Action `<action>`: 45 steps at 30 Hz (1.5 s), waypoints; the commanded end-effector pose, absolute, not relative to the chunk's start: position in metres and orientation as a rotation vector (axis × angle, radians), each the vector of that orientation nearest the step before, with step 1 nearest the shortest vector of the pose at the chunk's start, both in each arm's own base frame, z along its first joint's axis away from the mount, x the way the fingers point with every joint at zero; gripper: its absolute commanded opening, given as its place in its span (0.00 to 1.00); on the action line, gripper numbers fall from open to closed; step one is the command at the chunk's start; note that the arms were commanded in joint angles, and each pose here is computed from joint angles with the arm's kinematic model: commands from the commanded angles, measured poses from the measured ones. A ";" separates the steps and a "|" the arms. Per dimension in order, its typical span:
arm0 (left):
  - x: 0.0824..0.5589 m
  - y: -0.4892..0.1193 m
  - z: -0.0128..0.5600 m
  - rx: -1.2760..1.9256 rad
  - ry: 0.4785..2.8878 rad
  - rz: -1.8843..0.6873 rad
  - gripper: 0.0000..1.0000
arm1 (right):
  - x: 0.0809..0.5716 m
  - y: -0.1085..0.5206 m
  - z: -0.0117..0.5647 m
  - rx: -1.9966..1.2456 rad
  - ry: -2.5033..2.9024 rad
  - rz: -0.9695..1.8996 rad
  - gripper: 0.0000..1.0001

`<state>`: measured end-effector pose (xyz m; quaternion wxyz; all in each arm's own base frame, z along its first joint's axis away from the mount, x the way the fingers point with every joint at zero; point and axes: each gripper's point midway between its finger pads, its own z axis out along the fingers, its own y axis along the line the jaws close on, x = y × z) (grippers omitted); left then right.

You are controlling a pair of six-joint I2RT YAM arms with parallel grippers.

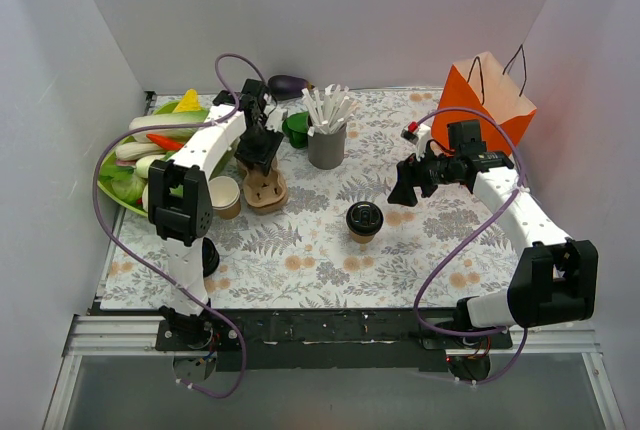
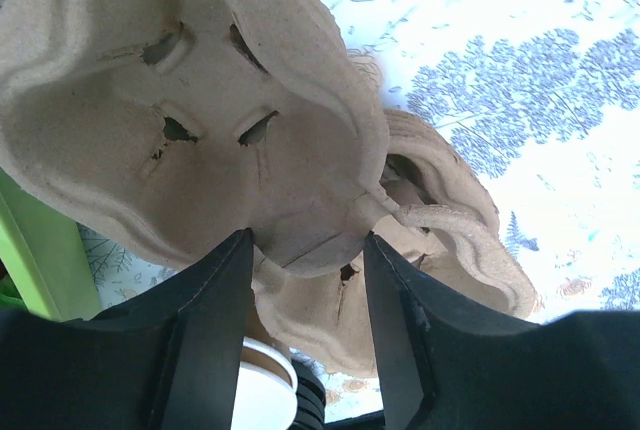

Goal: Pack the takeout coffee

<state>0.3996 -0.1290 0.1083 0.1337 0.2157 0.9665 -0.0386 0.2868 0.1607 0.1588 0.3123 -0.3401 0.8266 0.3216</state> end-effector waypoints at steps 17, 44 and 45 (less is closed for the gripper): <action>0.291 -0.159 0.207 1.119 2.509 -0.328 0.24 | 0.274 0.159 0.163 -0.902 2.156 0.833 0.84; 0.168 -0.201 0.100 1.699 2.227 -0.440 0.60 | 0.231 0.153 0.110 -1.543 1.969 0.654 0.86; 0.168 -0.201 0.102 1.697 2.232 -0.438 0.64 | 0.230 0.155 0.104 -1.561 1.972 0.657 0.86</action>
